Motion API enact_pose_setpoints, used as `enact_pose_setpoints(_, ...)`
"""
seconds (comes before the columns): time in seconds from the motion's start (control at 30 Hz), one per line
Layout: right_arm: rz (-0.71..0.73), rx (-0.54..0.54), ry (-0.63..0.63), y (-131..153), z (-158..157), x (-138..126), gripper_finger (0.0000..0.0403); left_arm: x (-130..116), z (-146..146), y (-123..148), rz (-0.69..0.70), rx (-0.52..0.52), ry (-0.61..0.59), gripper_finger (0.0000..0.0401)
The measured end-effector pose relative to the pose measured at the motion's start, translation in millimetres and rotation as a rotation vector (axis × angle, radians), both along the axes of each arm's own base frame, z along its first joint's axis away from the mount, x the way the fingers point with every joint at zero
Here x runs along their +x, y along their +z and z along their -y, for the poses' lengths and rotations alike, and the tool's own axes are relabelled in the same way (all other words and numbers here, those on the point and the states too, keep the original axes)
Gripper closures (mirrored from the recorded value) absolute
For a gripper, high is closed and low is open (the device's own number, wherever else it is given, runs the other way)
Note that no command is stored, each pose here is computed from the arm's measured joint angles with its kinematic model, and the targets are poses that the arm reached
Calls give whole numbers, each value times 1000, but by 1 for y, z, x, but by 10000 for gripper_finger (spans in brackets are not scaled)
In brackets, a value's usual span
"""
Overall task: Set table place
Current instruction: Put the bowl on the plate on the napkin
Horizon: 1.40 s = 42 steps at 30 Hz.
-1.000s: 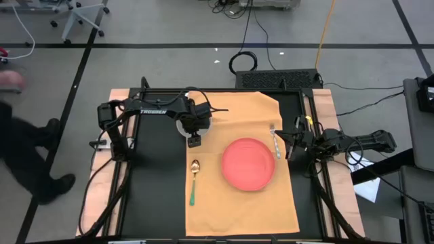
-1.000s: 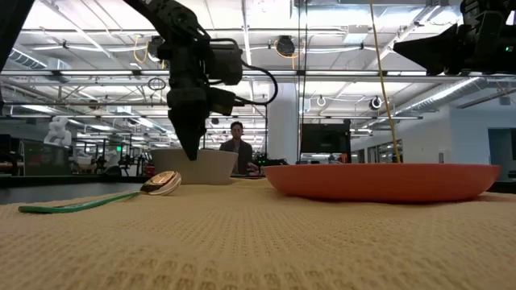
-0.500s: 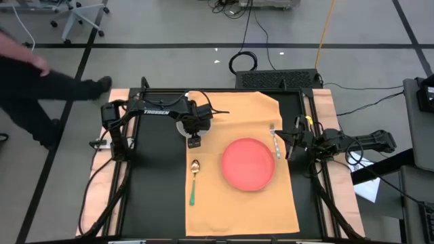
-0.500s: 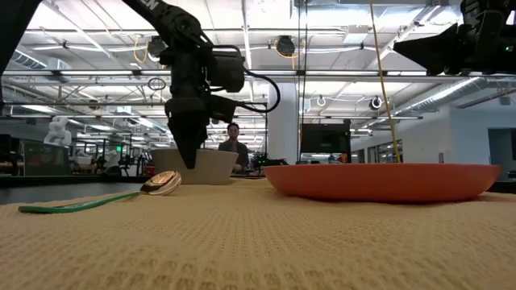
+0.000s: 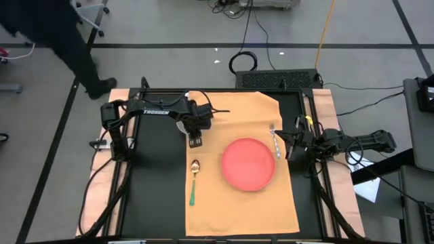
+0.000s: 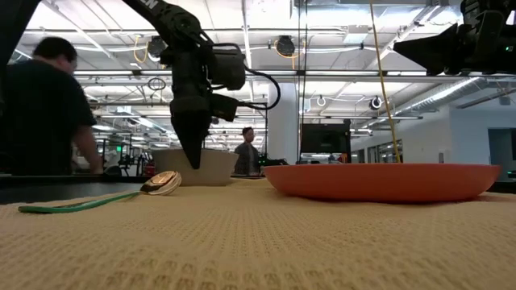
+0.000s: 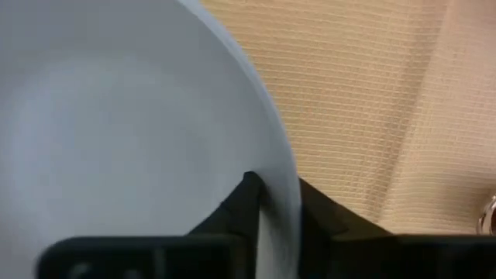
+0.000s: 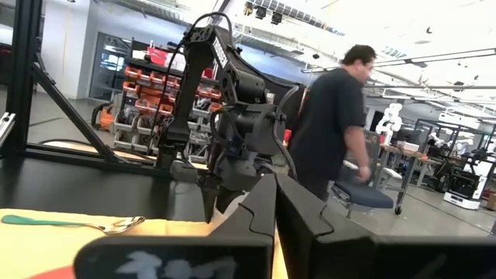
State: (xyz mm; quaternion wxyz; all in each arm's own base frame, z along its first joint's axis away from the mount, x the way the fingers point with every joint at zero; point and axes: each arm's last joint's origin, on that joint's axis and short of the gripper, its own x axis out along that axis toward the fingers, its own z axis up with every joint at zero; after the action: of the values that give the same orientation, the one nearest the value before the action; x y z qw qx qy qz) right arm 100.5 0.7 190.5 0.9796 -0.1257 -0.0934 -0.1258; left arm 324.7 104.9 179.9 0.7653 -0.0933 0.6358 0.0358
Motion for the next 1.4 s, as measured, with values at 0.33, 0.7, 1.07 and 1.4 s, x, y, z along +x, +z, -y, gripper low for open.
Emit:
enact_pose_setpoints(0.33, 0, 0, 0, 0, 0, 0, 403, 4, 11, 1, -40, 143, -52, 389)
enact_pose_setpoints(0.7, 0, 0, 0, 0, 0, 0, 403, 21, 26, 32, -12, 163, -93, 396)
enact_pose_setpoints(1.07, 0, 1, 0, 0, 0, 0, 403, 31, 42, 50, 19, 253, -125, 397)
enact_pose_setpoints(1.4, 0, 2, 0, 0, 0, 0, 403, 34, 63, 50, 22, 269, -173, 398)
